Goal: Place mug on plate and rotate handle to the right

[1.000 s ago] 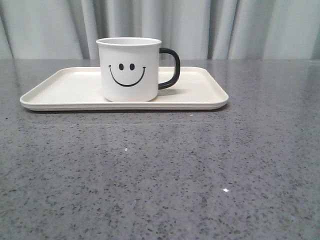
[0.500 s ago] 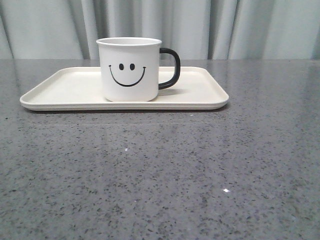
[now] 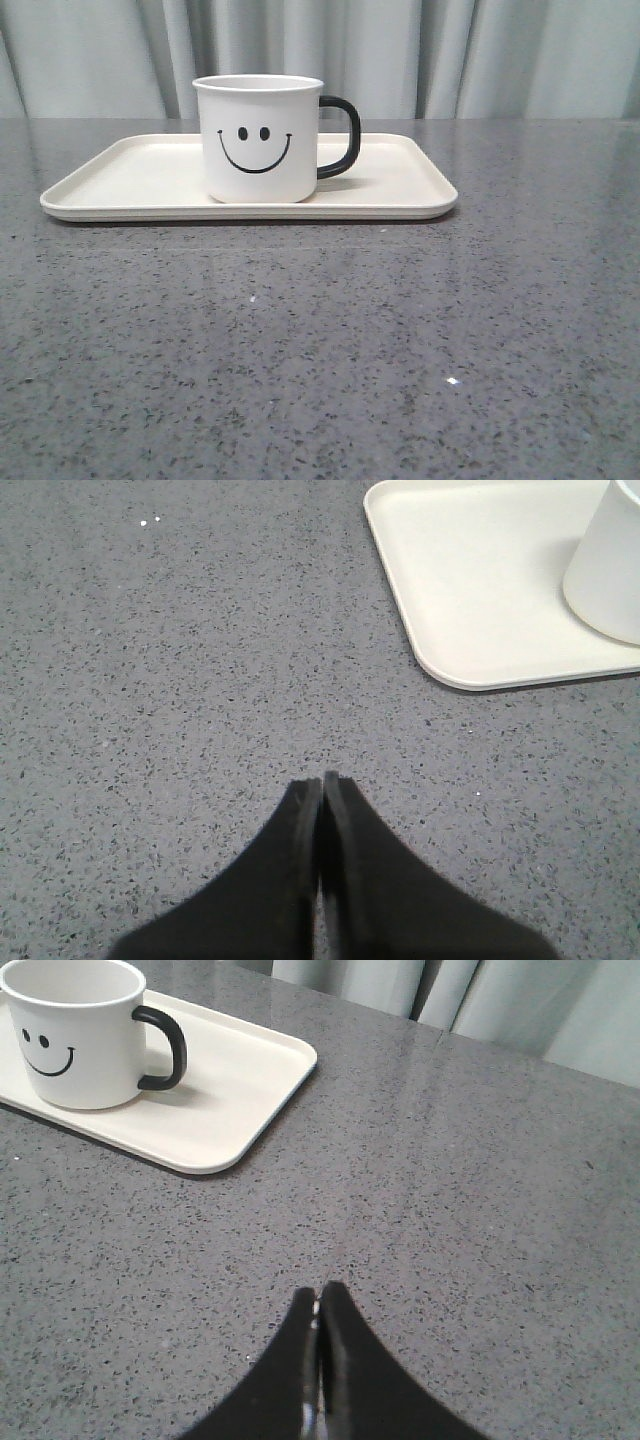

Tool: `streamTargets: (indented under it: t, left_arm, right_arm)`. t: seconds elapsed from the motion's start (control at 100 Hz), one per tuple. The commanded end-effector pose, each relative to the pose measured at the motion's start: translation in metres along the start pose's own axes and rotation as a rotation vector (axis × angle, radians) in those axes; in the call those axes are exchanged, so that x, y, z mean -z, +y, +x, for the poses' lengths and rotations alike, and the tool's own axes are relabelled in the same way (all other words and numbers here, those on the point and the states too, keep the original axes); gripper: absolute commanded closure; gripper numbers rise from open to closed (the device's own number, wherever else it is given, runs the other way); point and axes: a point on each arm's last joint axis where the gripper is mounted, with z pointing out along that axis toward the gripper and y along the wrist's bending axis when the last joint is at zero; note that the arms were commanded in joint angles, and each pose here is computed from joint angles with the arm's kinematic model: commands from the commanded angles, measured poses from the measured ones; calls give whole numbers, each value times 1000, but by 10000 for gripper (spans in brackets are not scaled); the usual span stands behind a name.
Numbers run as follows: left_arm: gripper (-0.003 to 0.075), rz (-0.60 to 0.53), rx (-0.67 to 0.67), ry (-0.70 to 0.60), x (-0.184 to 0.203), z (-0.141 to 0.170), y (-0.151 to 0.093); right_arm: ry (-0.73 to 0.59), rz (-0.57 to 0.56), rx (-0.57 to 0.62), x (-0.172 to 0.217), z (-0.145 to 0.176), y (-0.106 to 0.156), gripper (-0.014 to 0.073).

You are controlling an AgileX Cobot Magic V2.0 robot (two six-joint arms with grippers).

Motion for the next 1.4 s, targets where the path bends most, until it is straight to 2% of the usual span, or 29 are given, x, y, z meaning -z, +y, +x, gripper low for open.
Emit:
streamTargets:
  t: [0.0,0.58,0.72,0.9,1.12,1.39]
  left_arm:
    - [740,11,4,-101,5,-14,-1]
    - [740,11,4,-101,5,-14,-1]
    - [740,10,4,-92,3,-7,-1]
    - [740,26,-6,-257,5,12,1]
    - [740,59,-8,-478,-5,59,4]
    - [740,69,-8,-559,-17,105,9]
  right_arm:
    - [-103,22,7,3,-15,-2,660]
    - [-103,22,7,3,-15,-2,660]
    - [-103,22,7,3,-15,-2,660]
    - [-103,22,7,3,-15,-2,660]
    - [-103,22,7,3,-15,-2,660]
    - [-103,22,7,3,-15,-2,660]
